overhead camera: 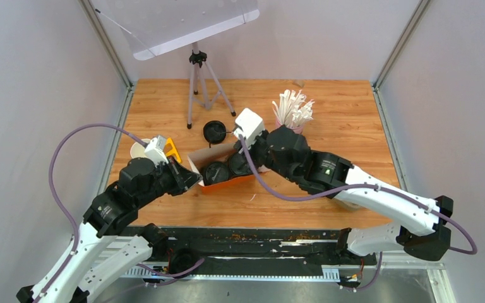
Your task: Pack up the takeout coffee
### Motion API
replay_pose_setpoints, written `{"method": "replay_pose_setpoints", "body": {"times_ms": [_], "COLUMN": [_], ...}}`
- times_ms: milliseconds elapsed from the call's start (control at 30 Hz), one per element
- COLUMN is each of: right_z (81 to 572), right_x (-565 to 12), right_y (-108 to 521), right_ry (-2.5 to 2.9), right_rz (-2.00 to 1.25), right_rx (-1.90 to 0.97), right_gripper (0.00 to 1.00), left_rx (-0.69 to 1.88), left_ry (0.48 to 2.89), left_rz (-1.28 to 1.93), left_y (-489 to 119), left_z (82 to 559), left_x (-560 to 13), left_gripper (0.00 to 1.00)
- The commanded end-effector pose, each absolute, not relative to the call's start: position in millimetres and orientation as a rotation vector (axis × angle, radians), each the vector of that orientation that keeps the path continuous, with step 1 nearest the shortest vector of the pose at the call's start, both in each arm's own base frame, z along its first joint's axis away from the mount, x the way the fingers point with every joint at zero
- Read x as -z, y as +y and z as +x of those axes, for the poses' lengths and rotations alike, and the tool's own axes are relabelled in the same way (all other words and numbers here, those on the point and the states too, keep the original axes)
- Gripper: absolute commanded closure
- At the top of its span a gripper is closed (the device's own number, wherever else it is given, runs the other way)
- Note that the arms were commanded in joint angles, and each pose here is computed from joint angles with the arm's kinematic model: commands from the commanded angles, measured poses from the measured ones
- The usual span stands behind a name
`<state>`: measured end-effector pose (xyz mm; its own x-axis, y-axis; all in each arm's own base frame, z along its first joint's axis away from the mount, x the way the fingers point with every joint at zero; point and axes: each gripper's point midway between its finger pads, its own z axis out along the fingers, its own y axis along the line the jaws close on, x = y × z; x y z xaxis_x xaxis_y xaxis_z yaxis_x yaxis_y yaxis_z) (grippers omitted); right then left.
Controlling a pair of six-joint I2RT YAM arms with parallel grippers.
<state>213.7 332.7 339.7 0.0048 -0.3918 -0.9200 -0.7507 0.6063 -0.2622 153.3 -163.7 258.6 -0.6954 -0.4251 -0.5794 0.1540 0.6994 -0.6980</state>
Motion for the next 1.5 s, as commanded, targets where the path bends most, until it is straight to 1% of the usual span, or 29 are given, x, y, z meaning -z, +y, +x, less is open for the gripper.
{"method": "replay_pose_setpoints", "body": {"times_ms": [0, 267, 467, 567, 800, 1000, 1133, 1233, 1467], "right_z": [221.7, 249.2, 276.3, 283.9, 291.2, 292.8, 291.2, 288.9, 282.8], "right_x": [-396.6, -391.1, -377.5, -376.8, -371.9, -378.3, -371.8, -370.7, -366.4], "right_y": [318.3, 293.2, 271.1, 262.4, 245.7, 235.1, 232.7, 230.9, 231.1], "right_ry": [1.557, 1.655, 1.732, 1.737, 1.754, 1.756, 1.771, 1.782, 1.805], "right_rz": [-0.825, -0.718, -0.632, -0.617, -0.583, -0.570, -0.574, -0.569, -0.576], "right_rx": [-0.422, -0.360, -0.293, -0.262, -0.230, -0.233, -0.246, -0.254, -0.284], "right_gripper": [0.64, 0.62, 0.56, 0.56, 0.56, 0.56, 0.56, 0.55, 0.54], "left_rx": [0.938, 0.922, 0.897, 0.887, 0.888, 0.796, 0.768, 0.760, 0.729], "left_ry": [2.112, 2.182, 2.209, 2.217, 2.214, 2.212, 2.214, 2.216, 2.216], "left_rz": [-0.308, -0.455, -0.528, -0.558, -0.665, -0.719, -0.726, -0.727, -0.733], "left_y": [-157.5, -156.8, -153.8, -153.0, -150.8, -137.2, -135.5, -135.6, -132.2], "left_z": [163.2, 164.7, 165.3, 166.3, 167.9, 169.7, 172.5, 174.0, 175.4], "left_x": [-273.1, -265.1, -260.8, -257.5, -254.0, -253.6, -254.9, -254.2, -251.9], "left_gripper": [1.00, 1.00, 1.00, 1.00, 1.00, 1.00, 1.00, 0.96, 0.92]}}
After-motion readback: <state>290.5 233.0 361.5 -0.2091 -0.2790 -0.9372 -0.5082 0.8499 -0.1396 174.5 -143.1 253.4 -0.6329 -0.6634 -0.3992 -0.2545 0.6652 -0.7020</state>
